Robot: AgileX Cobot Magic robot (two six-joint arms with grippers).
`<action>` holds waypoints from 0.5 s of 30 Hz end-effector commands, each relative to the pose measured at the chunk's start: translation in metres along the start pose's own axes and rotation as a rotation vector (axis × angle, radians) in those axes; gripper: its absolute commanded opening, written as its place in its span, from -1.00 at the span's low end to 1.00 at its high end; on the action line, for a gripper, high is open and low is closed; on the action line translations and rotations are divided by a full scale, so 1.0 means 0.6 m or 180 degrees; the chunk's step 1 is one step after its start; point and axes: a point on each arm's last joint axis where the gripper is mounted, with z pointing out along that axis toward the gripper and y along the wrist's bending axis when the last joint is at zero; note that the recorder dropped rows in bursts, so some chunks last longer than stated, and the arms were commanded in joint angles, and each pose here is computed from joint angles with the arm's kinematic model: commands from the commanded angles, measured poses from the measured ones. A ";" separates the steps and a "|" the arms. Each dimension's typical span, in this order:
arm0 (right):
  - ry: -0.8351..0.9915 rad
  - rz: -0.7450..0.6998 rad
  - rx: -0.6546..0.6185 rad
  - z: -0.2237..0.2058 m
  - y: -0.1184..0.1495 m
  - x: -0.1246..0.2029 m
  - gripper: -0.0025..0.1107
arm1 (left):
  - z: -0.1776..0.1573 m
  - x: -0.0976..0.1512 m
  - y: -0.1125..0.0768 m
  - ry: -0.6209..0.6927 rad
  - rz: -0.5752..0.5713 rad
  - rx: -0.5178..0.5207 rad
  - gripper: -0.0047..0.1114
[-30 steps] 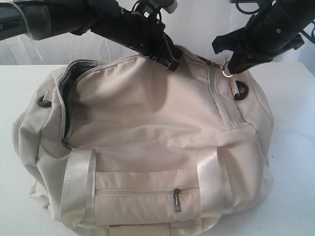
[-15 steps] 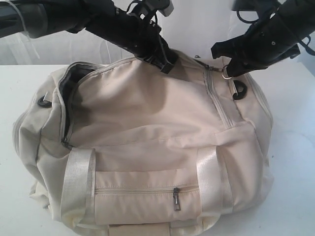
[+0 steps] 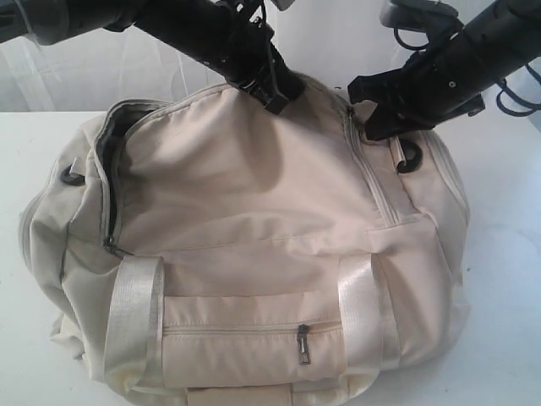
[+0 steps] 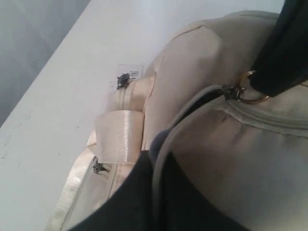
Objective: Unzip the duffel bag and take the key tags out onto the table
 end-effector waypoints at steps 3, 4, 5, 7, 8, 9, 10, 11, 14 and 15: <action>0.0329 -0.0006 -0.0161 -0.002 0.004 0.017 -0.96 | -0.044 -0.045 0.002 -0.0381 -0.0015 -0.0212 -0.92; 0.0364 -0.0015 -0.0184 -0.002 0.006 0.018 -0.96 | -0.045 -0.046 0.004 -0.0403 -0.0016 -0.0255 -0.92; 0.0393 -0.0024 -0.0195 -0.002 0.007 0.020 -0.96 | -0.045 -0.047 0.006 -0.0422 -0.0018 -0.0291 -0.92; 0.0407 -0.0034 -0.0201 -0.006 0.009 0.024 -0.96 | -0.045 -0.048 0.008 -0.0447 -0.0020 -0.0340 -0.92; 0.0407 -0.0034 -0.0201 -0.009 0.010 0.027 -0.96 | -0.046 -0.049 0.009 -0.0461 -0.0021 -0.0368 -0.92; 0.0398 -0.0040 -0.0193 -0.013 0.011 0.030 -0.96 | -0.046 -0.050 0.011 -0.0476 -0.0022 -0.0397 -0.92; 0.0382 -0.0052 -0.0177 -0.018 0.012 0.033 -0.96 | -0.046 -0.050 0.012 -0.0488 -0.0023 -0.0421 -0.92; 0.0371 -0.0065 -0.0161 -0.022 0.013 0.036 -0.96 | -0.046 -0.050 0.012 -0.0488 -0.0019 -0.0431 -0.92; 0.0321 -0.0091 -0.0132 -0.038 0.017 0.046 -0.96 | -0.046 -0.051 0.013 -0.0493 -0.0020 -0.0442 -0.92; 0.0309 -0.0097 -0.0125 -0.043 0.019 0.050 -0.96 | -0.046 -0.050 0.013 -0.0484 -0.0009 -0.0447 -0.92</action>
